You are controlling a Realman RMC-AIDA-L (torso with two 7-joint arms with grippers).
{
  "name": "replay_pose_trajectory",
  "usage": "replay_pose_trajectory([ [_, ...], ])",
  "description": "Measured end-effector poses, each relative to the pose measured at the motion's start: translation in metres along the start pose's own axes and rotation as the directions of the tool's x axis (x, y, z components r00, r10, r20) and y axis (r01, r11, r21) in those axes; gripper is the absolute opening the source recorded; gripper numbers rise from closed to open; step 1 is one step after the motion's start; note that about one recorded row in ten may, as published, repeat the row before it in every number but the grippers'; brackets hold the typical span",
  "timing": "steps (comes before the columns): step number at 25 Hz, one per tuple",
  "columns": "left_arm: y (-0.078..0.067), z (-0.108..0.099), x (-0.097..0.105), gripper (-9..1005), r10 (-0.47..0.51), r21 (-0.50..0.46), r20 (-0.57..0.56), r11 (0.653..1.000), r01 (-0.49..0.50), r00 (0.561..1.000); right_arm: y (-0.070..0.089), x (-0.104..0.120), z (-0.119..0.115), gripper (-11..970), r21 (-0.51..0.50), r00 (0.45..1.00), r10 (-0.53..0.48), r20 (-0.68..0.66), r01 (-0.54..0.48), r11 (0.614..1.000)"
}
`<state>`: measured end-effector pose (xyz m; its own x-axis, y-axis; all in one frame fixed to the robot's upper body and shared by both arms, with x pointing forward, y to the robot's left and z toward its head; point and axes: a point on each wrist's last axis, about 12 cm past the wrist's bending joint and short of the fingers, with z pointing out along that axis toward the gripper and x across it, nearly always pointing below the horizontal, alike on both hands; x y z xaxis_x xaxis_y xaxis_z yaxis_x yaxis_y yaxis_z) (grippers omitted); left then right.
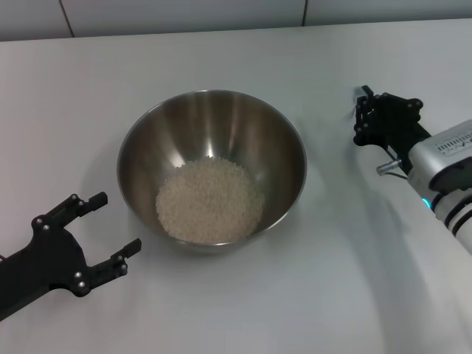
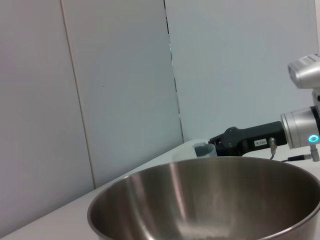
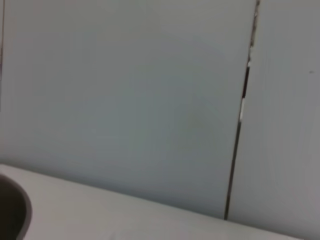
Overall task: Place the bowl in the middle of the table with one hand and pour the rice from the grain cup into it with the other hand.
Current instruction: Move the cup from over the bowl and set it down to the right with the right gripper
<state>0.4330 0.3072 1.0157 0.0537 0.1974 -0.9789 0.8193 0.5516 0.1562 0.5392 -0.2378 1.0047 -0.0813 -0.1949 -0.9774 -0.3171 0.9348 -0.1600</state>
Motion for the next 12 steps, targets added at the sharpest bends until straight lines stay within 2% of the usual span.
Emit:
replay_pose_trajectory([
  [12, 0.0001, 0.0011, -0.0004, 827, 0.002, 0.002, 0.002, 1.0, -0.002, 1.0, 0.0081, 0.0036, 0.0007, 114, -0.036, 0.999, -0.001, -0.038, 0.0, 0.999],
])
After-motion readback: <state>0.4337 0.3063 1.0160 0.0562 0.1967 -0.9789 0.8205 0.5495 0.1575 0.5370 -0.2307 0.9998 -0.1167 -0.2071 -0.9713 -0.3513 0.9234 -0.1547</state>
